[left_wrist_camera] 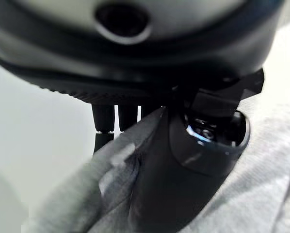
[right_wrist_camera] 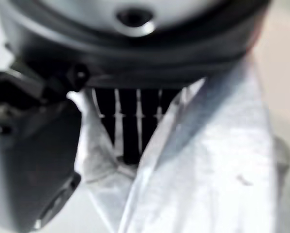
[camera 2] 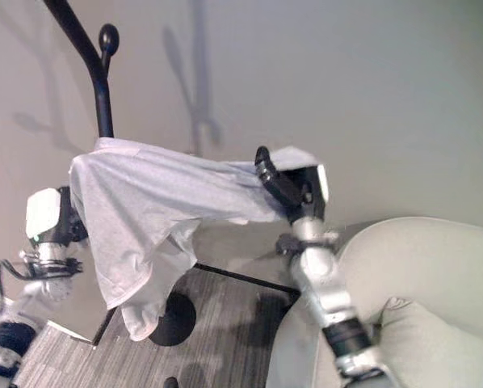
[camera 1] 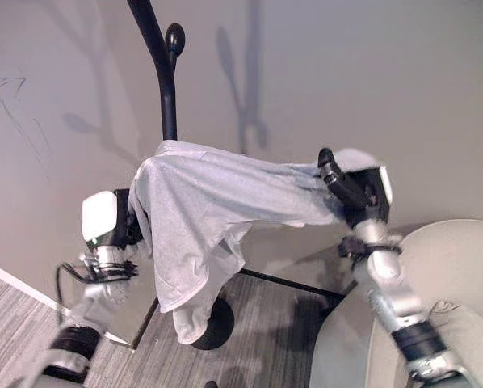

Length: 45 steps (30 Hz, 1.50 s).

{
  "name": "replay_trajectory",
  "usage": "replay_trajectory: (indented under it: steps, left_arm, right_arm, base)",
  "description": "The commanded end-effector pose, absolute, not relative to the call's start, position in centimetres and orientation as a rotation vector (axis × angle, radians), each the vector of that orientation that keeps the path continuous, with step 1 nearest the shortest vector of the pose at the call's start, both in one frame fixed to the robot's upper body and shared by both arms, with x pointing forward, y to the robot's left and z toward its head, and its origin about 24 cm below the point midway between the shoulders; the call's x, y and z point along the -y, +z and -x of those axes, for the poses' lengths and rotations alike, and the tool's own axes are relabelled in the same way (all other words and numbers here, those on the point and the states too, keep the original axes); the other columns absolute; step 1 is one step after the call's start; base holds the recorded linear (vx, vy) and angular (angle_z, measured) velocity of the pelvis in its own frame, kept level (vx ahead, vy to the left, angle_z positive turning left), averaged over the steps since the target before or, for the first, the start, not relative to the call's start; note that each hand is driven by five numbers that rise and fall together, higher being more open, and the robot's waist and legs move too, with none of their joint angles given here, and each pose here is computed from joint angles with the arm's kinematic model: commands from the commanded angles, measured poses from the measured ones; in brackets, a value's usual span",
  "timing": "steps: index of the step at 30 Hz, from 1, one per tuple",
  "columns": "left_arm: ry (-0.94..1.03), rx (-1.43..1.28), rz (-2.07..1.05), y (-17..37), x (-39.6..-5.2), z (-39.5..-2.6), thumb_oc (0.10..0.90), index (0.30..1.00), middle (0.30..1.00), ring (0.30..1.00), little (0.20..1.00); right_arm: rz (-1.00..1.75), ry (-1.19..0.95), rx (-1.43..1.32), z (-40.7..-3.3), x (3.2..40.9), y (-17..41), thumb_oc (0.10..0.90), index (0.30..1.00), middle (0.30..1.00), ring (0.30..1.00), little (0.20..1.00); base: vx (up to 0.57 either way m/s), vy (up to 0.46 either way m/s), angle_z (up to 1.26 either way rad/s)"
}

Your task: Hang the clothes on the sofa on the clothes rack.

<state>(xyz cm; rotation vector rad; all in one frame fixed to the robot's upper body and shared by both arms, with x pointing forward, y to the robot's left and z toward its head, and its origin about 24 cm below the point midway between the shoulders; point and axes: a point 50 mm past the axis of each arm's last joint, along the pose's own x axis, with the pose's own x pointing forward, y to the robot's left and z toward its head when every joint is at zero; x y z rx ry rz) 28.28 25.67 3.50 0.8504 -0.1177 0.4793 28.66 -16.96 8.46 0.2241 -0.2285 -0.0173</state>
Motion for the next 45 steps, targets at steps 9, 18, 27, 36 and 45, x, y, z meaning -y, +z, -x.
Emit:
replay_trajectory:
  steps: [9, 18, 27, 36, 45]
  left_arm:
    - [0.322, 0.055, 0.317, 2.7, -16.2, -27.8, 0.400, 0.300, 0.300, 0.300, 0.300]
    - [0.243, 0.077, 0.362, 3.4, -15.4, -28.0, 0.400, 0.300, 0.300, 0.300, 0.300]
    - [0.312, 0.022, 0.370, 2.0, -17.8, -27.0, 0.800, 0.900, 0.900, 0.900, 0.900]
    - [0.318, 0.006, 0.313, 1.6, -20.4, -25.6, 0.800, 0.900, 0.900, 0.900, 0.900]
    - [0.261, 0.130, 0.163, 4.6, -23.8, -23.3, 0.800, 0.900, 0.900, 0.900, 0.900]
  right_arm:
    - [-0.912, -0.034, -0.101, -26.2, 11.0, 1.5, 0.734, 0.801, 0.801, 0.801, 0.801]
    - [-0.927, 0.070, -0.132, -26.0, 10.6, 1.1, 0.800, 0.900, 0.900, 0.900, 0.900]
    - [-0.680, 0.206, -0.040, -25.7, 13.5, 3.8, 0.800, 0.900, 0.900, 0.900, 0.900]
    - [-0.116, 0.461, 0.079, -25.8, 16.8, 9.1, 0.800, 0.900, 0.900, 0.900, 0.900]
    - [0.246, 0.722, -0.013, -24.4, 19.7, 13.4, 0.800, 0.900, 0.900, 0.900, 0.900]
  base:
    - [-0.03, -0.007, 0.04]
    - [-0.03, 0.005, 0.02]
    - [-0.03, 0.013, 0.00]
    - [-0.03, 0.014, -0.06]
    - [-0.02, -0.008, -0.09]
